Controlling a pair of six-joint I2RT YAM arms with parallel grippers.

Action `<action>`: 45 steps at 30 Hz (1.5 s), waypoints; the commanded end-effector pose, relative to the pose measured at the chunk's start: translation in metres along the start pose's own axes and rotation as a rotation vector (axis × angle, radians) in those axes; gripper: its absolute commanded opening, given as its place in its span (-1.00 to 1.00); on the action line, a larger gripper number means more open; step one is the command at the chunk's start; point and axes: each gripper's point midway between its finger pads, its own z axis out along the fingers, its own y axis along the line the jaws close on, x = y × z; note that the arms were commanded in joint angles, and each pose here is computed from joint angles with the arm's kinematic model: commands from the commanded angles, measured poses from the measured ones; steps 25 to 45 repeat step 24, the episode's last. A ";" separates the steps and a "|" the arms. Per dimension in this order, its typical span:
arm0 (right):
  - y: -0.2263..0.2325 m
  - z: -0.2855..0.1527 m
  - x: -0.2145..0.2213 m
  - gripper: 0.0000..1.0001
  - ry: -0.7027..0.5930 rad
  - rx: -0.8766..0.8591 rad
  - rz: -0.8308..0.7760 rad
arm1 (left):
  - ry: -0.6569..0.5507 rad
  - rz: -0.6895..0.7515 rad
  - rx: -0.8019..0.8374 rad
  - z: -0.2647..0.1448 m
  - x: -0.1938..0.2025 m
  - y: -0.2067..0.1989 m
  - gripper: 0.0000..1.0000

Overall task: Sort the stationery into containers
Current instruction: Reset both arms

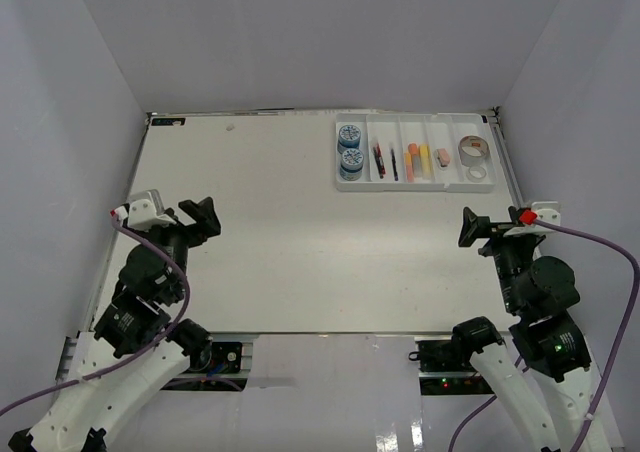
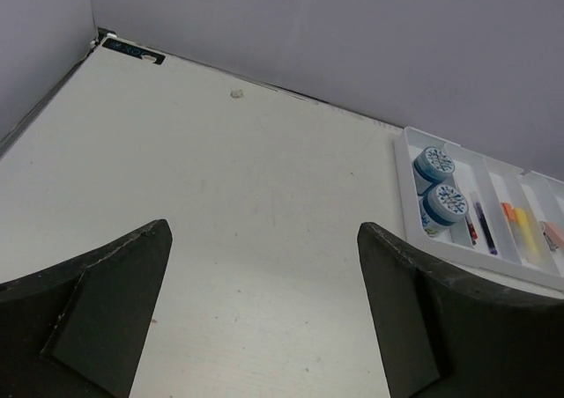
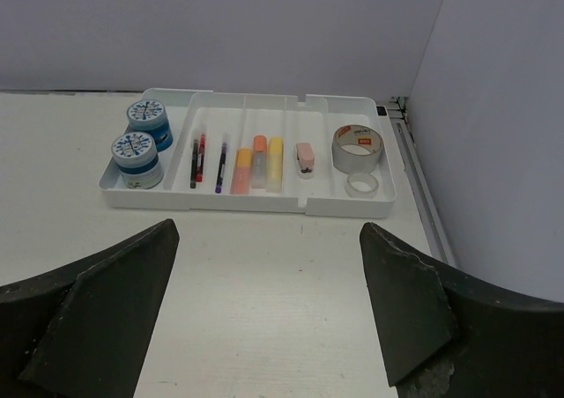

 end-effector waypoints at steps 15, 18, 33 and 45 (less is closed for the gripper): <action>0.008 0.006 -0.001 0.82 -0.064 -0.033 -0.003 | -0.013 0.013 -0.055 0.011 0.038 0.014 0.96; 0.010 0.007 -0.002 0.83 -0.071 -0.045 -0.007 | -0.009 0.017 -0.059 0.013 0.039 0.015 0.96; 0.012 0.009 0.000 0.82 -0.065 -0.051 -0.012 | -0.001 0.027 -0.057 0.016 0.043 0.015 0.96; 0.012 0.009 0.000 0.82 -0.065 -0.051 -0.012 | -0.001 0.027 -0.057 0.016 0.043 0.015 0.96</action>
